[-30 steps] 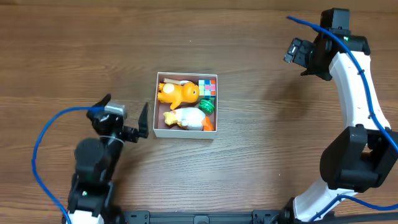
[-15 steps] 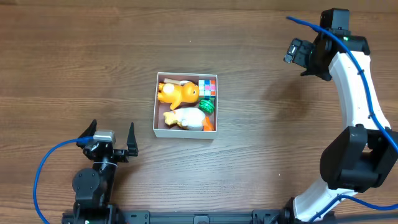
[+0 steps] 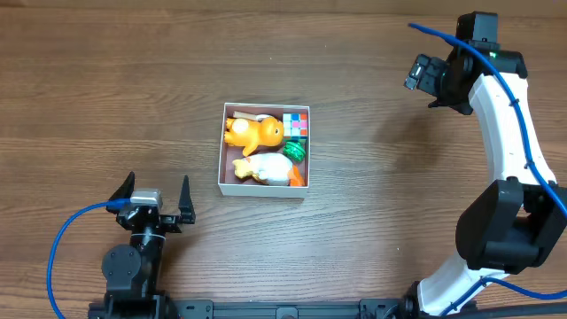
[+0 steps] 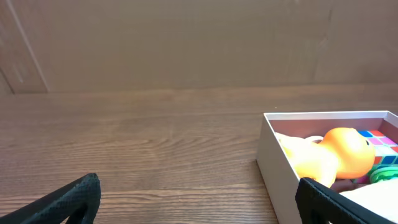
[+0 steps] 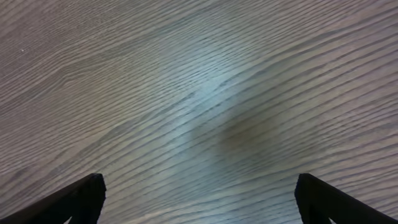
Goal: Pack container
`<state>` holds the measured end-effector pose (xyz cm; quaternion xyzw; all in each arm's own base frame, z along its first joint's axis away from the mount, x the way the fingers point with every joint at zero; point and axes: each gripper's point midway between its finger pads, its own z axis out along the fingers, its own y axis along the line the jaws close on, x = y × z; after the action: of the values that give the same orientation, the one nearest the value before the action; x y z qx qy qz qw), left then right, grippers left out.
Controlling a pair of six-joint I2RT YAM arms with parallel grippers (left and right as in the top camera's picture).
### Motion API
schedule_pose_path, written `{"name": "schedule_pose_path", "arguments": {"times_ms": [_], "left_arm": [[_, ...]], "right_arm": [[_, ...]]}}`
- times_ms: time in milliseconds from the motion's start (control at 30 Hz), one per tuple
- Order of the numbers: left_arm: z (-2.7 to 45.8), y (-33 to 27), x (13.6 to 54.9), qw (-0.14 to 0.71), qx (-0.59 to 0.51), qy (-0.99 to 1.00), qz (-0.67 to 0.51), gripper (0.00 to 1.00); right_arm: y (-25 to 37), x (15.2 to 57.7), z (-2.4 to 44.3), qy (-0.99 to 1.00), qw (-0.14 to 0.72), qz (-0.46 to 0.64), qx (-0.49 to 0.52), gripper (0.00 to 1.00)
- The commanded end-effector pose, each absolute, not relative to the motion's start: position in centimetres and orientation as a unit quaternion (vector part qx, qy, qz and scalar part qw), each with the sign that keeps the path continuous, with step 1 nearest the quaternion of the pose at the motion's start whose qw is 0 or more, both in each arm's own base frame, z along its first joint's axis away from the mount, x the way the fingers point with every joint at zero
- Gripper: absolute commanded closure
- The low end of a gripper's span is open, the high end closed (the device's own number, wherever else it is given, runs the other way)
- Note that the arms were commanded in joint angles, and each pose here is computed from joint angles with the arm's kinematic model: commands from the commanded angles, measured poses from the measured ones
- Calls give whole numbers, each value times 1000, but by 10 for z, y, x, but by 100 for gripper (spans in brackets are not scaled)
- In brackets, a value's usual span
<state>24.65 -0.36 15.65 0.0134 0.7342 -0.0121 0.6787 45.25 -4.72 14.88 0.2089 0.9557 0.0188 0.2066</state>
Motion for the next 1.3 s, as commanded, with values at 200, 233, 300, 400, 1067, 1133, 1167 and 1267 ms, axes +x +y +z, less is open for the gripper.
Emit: {"name": "schedule_pose_path", "arguments": {"times_ms": [200,233,300,400,1067,1133,1167,1267], "left_arm": [[157,0,246,681,11,732,-3,0],[157,0,246,681,11,732,-3,0],[157,0,246,681,11,732,-3,0],[157,0,246,681,11,732,-3,0],[157,0,246,681,11,732,-3,0],[157,0,246,681,11,732,-3,0],[157,0,246,681,11,732,-3,0],[157,0,246,681,11,732,-3,0]], "right_arm": [[-48,453,156,953,217,20,211,0],[-48,453,156,953,217,20,211,0],[-48,453,156,953,217,20,211,0],[-48,453,156,953,217,20,211,0],[-18,423,304,899,402,-34,170,0],[-14,412,350,869,466,-17,169,0],[-14,405,371,853,493,-10,170,0],[-15,391,413,813,557,8,173,0]]}}
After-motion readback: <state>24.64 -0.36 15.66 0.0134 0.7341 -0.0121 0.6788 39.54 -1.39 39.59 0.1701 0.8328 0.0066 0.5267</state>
